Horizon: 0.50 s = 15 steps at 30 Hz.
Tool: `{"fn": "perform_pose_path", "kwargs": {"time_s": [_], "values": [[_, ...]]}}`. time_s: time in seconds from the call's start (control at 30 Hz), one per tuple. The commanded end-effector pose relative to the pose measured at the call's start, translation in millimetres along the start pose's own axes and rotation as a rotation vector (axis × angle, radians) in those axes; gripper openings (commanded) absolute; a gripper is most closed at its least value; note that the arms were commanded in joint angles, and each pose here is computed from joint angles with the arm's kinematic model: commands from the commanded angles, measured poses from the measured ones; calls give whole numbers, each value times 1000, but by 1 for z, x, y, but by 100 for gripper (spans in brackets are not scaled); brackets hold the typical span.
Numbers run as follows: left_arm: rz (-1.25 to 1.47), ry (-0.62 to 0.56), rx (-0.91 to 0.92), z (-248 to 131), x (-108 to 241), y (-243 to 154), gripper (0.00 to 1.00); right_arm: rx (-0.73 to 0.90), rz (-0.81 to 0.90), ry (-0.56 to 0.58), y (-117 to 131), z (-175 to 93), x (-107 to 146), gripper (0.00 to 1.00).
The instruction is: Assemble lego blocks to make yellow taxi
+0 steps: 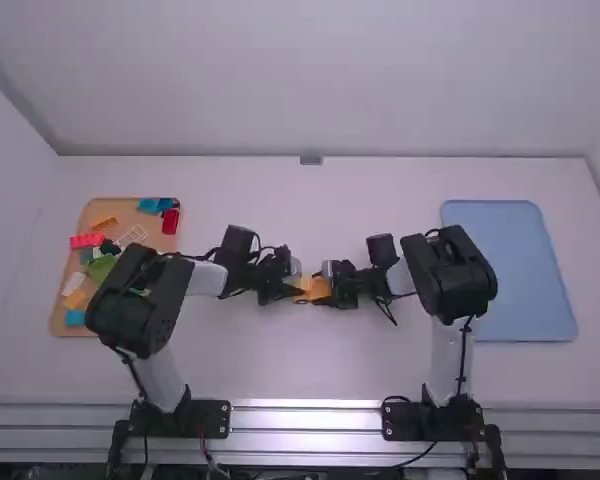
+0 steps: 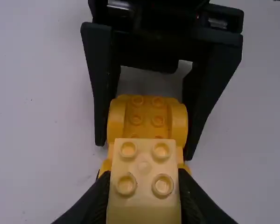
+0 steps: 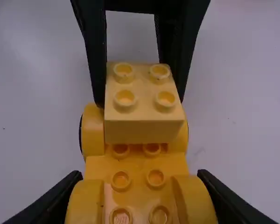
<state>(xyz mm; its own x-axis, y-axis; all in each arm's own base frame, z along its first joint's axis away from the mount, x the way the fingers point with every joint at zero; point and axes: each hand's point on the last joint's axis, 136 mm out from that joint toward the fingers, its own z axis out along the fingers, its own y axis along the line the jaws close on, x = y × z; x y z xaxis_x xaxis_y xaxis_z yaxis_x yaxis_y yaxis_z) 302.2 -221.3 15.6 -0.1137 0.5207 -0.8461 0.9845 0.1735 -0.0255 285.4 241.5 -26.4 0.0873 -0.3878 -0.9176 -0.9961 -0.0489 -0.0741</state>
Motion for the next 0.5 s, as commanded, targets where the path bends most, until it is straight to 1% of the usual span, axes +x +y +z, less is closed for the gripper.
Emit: {"fn": "perform_pose_path", "kwargs": {"time_s": [0.0, 0.27, 0.47], "values": [[-36, 24, 39, 8, 15, -12, 4, -5, 14, 5, 0, 2, 5, 48], [-50, 28, 41, 9, 13, -7, 6, -5, 14, 5, 0, 2, 5, 48], [-71, 51, 46, 9, 19, -10, 2, -5, 14, 6, 0, 2, 5, 48]]}}
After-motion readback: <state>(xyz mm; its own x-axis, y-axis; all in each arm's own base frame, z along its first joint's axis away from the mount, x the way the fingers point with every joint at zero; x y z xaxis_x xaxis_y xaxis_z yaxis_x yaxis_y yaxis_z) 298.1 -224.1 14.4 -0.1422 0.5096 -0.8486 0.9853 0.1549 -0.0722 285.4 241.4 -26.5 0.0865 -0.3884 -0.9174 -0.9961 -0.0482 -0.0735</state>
